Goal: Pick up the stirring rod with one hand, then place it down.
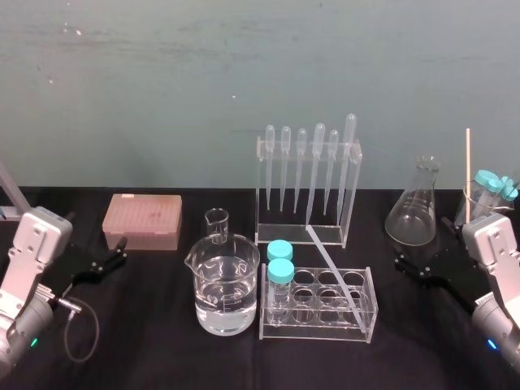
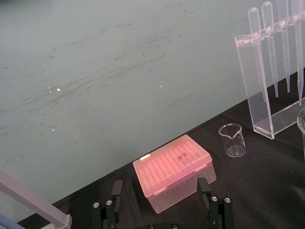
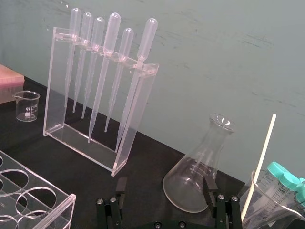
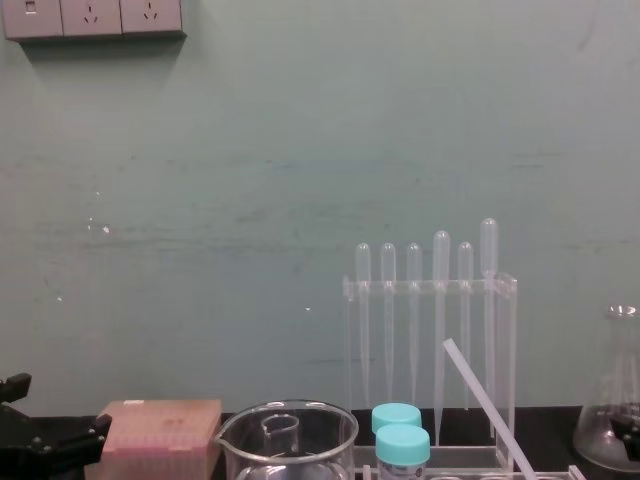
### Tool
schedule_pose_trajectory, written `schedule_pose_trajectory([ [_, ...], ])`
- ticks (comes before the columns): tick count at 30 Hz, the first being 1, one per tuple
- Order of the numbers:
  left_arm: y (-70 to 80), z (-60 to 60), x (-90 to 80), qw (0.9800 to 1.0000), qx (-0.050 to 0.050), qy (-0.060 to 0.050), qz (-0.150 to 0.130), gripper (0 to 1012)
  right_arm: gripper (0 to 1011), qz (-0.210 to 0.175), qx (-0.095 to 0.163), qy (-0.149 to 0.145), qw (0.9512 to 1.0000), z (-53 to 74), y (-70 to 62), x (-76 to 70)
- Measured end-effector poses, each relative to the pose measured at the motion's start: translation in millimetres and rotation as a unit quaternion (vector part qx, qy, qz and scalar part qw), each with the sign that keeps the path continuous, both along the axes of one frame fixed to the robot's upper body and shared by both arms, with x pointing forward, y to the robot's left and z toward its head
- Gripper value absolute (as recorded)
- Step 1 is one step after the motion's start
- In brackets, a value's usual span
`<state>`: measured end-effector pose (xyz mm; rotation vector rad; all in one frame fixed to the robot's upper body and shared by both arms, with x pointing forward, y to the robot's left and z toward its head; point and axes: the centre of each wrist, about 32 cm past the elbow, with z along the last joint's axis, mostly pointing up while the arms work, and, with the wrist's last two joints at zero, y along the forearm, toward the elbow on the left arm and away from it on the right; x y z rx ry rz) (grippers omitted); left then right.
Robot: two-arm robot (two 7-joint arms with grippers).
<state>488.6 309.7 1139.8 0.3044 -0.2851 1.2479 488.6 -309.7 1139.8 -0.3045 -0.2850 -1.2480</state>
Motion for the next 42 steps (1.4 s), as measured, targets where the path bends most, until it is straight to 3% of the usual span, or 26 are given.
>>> schedule_pose_trajectory([
  [42, 0.0, 0.0, 0.0, 1.0, 0.0, 0.0, 0.0, 1000, 1003, 0.0, 0.0, 0.0, 1.0, 0.0, 0.0, 0.0],
])
